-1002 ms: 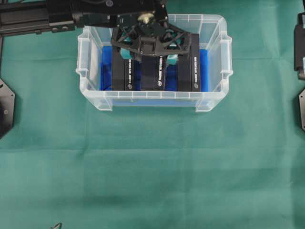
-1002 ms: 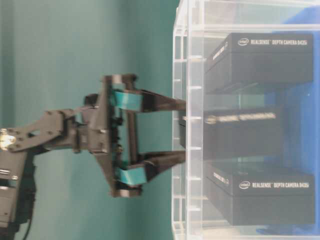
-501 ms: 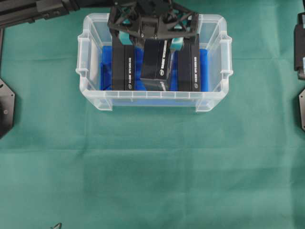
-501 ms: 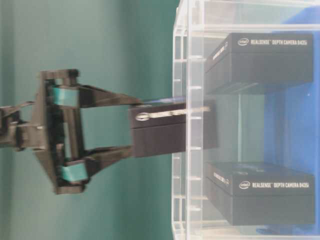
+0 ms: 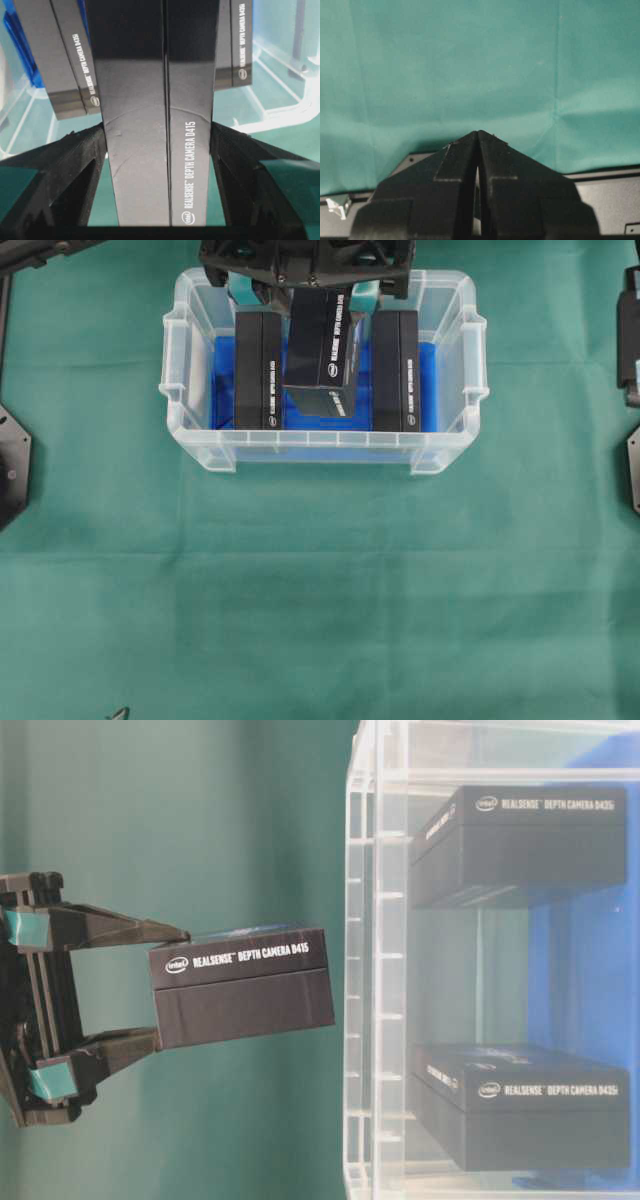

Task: Take the box out of the case with the left arm.
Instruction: 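Lift the middle box straight up out of the case with left gripper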

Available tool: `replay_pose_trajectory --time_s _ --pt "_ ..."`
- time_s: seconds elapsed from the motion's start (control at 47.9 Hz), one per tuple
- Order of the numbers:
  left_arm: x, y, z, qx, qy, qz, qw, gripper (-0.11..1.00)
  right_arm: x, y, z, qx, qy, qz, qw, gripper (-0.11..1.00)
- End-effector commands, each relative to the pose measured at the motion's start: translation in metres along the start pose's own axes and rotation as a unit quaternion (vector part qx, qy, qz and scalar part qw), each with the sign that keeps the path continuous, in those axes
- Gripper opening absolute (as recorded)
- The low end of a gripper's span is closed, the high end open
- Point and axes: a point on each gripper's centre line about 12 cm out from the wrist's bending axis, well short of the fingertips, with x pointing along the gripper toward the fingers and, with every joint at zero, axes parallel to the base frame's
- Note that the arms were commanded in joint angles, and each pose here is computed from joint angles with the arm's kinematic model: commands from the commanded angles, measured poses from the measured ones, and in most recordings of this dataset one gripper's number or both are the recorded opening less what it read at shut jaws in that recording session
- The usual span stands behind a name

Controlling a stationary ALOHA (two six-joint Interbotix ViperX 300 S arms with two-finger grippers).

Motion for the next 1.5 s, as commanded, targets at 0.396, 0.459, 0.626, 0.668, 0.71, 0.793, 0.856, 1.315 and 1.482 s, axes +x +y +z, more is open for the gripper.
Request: replay_pose_trajectory --time_s 0.396,0.459,0.626,0.668,0.71,0.793,0.856,1.315,1.482 --pt "-0.0388 0.0063 -0.0033 -0.002 -0.016 -0.043 0.9989 0.61 -0.0049 -0.0027 0.0006 0.0 -0.012 -0.007 0.9999 0.01" --pt "-0.038 0.0061 -0.0032 -0.002 -0.016 -0.042 0.999 0.61 -0.0049 -0.0027 0.0006 0.0 -0.012 -0.007 0.9999 0.01" --pt "-0.038 0.0063 -0.0033 -0.001 -0.016 -0.042 0.999 0.61 -0.0045 -0.0024 0.0008 0.0 -0.011 -0.007 0.9999 0.01" --pt "-0.038 0.0063 -0.0033 -0.001 -0.016 -0.042 0.999 0.61 -0.0049 -0.0027 0.0008 0.001 -0.013 -0.006 0.9999 0.01" --pt "-0.038 0.0061 -0.0032 -0.001 -0.016 -0.042 0.999 0.61 -0.0045 -0.0026 0.001 0.001 -0.012 -0.007 0.9999 0.01" --pt "-0.038 0.006 -0.0039 -0.001 -0.016 -0.042 0.999 0.61 -0.0049 -0.0027 0.0008 0.001 -0.013 -0.006 0.9999 0.01" --pt "-0.0388 0.0063 -0.004 -0.001 -0.016 -0.042 0.999 0.61 -0.0049 -0.0027 0.0006 0.001 -0.012 -0.007 0.9999 0.01" --pt "-0.0375 0.0062 -0.0038 -0.001 -0.016 -0.041 0.999 0.61 -0.0045 -0.0027 0.0008 0.001 -0.011 -0.007 0.9999 0.01" --pt "-0.0375 0.0062 -0.0038 -0.002 -0.016 -0.041 0.999 0.61 -0.0045 -0.0022 0.0008 0.0 -0.011 -0.006 0.9999 0.01"
